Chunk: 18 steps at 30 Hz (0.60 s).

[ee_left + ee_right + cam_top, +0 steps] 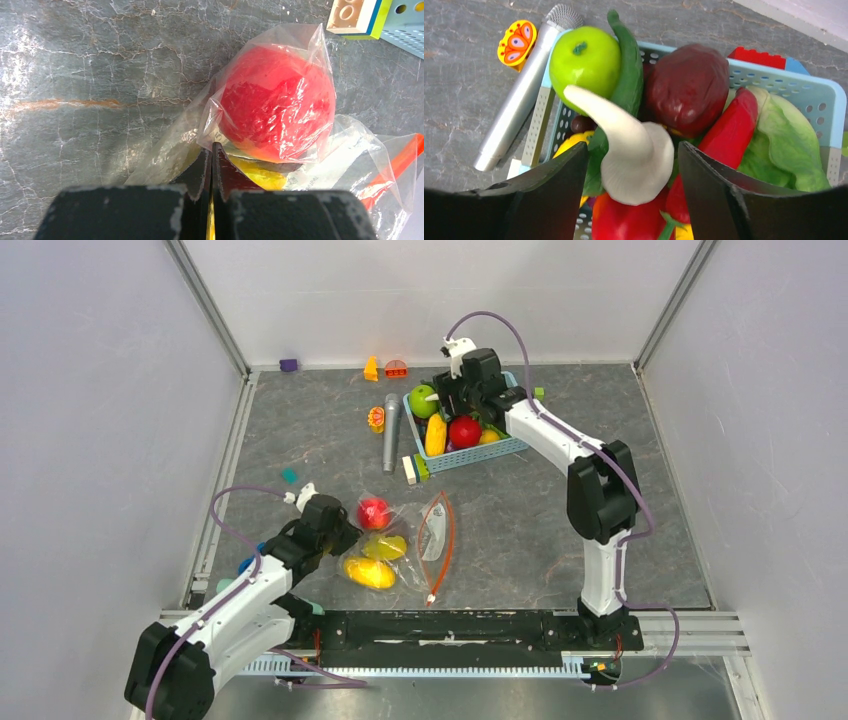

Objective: Open the zip-top bag and remove the fake food
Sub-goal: Place the fake vegetable in the zipper food storage bag.

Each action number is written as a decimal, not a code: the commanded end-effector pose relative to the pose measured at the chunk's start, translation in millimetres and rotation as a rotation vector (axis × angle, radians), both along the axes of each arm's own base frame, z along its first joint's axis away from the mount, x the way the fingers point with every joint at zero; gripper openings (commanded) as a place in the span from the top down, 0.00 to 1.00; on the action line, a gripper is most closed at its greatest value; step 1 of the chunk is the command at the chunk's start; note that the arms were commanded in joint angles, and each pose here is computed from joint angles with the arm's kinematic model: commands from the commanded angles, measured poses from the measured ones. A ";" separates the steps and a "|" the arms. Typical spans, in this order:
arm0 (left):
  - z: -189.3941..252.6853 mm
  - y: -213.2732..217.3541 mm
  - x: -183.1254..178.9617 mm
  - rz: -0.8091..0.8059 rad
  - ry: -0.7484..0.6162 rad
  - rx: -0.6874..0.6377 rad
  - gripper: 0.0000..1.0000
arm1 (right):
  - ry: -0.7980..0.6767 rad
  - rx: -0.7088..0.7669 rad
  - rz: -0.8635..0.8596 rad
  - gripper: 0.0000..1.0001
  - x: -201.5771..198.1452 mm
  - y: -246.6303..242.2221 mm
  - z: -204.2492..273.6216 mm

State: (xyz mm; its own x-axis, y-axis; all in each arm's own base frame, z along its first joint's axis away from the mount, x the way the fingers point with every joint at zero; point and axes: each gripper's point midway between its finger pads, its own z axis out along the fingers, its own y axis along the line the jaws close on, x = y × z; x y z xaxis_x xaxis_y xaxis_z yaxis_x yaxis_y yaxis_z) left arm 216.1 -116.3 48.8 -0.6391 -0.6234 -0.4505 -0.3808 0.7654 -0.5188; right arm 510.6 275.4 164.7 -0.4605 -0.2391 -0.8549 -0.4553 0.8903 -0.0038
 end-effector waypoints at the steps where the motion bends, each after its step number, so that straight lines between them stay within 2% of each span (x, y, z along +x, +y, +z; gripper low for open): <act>1: 2.8 1.0 1.8 0.009 -0.014 0.000 0.98 | -0.127 0.034 0.010 0.26 -13.0 -11.4 65.1; 7: 5.2 0.2 3.2 0.009 -0.018 -0.003 0.98 | -0.103 0.083 0.062 0.28 -59.0 -20.6 83.0; 11: 9.5 -1.4 5.1 0.001 -0.026 -0.005 0.98 | -0.077 0.116 0.100 0.40 -98.9 -29.7 84.2; 13: 12.8 -3.0 6.3 -0.004 -0.030 -0.009 0.98 | -0.053 0.141 0.130 0.50 -124.5 -32.4 80.5; 18: 25.0 -9.2 10.5 -0.020 -0.050 -0.033 0.98 | 0.017 0.206 0.297 0.64 -199.5 -15.8 59.4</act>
State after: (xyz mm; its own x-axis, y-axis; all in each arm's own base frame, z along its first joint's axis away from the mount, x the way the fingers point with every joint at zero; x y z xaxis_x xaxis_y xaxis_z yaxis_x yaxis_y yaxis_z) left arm 215.4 -116.5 49.2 -0.6423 -0.6220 -0.4478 -0.3811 0.7661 -0.5175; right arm 366.5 236.1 237.8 -0.3917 -0.1815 -0.9020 -0.5763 0.8127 0.0867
